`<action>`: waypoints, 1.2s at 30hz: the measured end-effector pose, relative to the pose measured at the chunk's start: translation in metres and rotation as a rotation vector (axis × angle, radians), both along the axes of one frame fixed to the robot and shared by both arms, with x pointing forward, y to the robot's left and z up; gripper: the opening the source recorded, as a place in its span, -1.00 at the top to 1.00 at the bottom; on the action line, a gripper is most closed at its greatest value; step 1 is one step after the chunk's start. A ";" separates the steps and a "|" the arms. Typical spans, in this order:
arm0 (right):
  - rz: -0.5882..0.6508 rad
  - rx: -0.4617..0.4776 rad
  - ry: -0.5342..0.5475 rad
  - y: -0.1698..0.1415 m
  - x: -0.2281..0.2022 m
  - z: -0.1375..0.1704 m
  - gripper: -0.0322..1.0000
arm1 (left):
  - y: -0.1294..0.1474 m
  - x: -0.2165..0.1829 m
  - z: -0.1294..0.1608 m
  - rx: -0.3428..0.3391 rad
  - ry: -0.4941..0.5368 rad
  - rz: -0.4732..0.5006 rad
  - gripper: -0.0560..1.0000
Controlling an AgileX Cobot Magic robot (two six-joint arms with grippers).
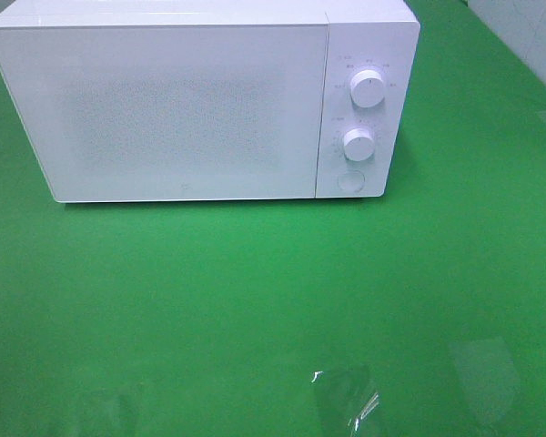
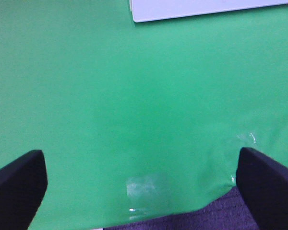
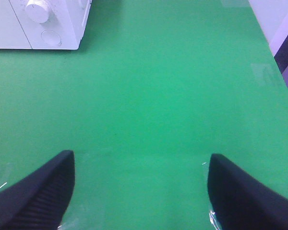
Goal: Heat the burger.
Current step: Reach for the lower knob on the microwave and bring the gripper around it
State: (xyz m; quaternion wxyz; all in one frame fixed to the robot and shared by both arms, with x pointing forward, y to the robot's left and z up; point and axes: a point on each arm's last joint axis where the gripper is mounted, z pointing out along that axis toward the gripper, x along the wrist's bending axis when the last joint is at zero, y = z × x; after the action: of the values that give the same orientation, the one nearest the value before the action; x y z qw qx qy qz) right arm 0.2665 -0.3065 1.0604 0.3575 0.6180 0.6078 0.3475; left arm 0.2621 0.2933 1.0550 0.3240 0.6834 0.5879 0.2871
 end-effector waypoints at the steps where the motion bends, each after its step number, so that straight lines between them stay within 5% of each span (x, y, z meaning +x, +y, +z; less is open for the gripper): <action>1: 0.000 0.000 0.000 0.000 0.000 0.000 -0.48 | -0.001 -0.005 0.001 -0.019 -0.033 -0.004 -0.99; 9: 0.000 0.000 0.000 0.000 0.000 0.000 -0.48 | -0.003 -0.032 0.002 -0.043 -0.207 0.044 -0.99; 36: 0.000 0.000 0.000 0.000 0.000 0.000 -0.48 | -0.003 -0.032 0.001 -0.047 -0.207 0.052 -0.99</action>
State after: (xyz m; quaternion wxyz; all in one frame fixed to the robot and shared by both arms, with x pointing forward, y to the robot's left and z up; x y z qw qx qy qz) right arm 0.2665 -0.3065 1.0604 0.3575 0.6180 0.6078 0.3475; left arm 0.2303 0.2902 1.0558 0.3916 0.6268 0.5753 0.3504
